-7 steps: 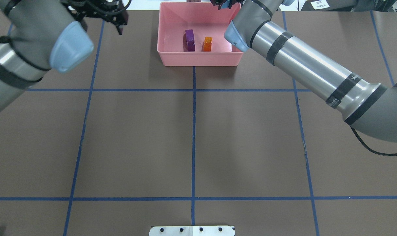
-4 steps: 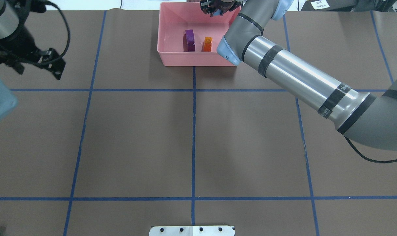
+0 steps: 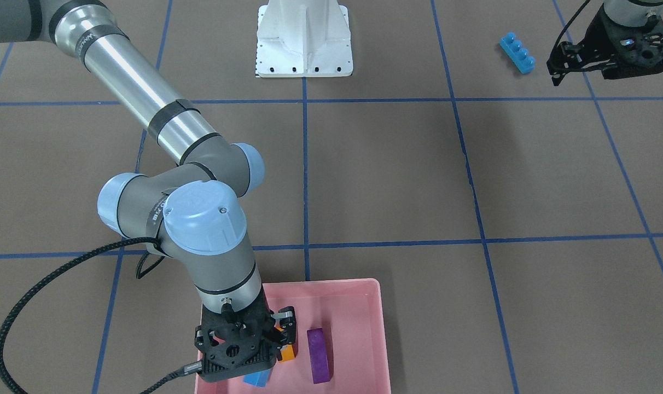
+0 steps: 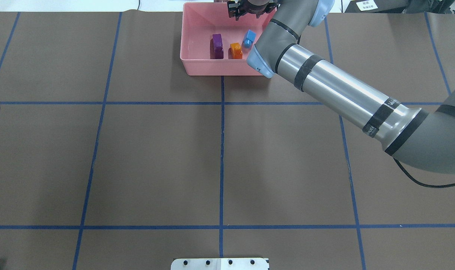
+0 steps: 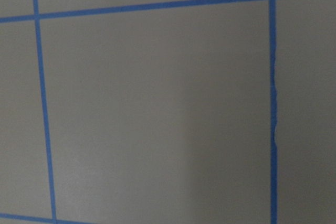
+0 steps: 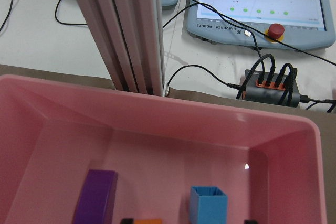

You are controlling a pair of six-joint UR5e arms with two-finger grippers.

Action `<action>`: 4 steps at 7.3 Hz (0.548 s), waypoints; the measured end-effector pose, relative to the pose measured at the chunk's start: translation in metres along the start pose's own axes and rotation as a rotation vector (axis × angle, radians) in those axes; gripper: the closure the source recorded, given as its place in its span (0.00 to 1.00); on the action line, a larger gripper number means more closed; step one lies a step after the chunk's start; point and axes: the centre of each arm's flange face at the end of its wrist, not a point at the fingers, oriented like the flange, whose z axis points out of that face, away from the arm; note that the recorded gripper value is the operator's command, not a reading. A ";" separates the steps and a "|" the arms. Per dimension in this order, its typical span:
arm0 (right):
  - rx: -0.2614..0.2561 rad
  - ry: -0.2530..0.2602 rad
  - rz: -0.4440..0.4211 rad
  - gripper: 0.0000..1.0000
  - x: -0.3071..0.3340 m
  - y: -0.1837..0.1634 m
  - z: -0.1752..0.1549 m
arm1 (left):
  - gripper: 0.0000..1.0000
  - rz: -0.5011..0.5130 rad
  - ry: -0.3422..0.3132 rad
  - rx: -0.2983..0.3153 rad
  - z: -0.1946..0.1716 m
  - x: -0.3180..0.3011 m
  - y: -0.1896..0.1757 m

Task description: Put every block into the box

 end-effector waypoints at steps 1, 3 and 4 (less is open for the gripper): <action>0.004 -0.003 0.010 0.01 0.000 -0.004 -0.004 | 0.00 -0.059 0.029 0.035 0.027 -0.035 0.021; -0.010 -0.031 0.033 0.01 0.007 -0.021 -0.021 | 0.00 -0.150 0.085 0.076 0.063 -0.095 0.071; -0.042 -0.046 0.050 0.01 0.013 -0.033 -0.039 | 0.00 -0.187 0.101 0.072 0.072 -0.104 0.089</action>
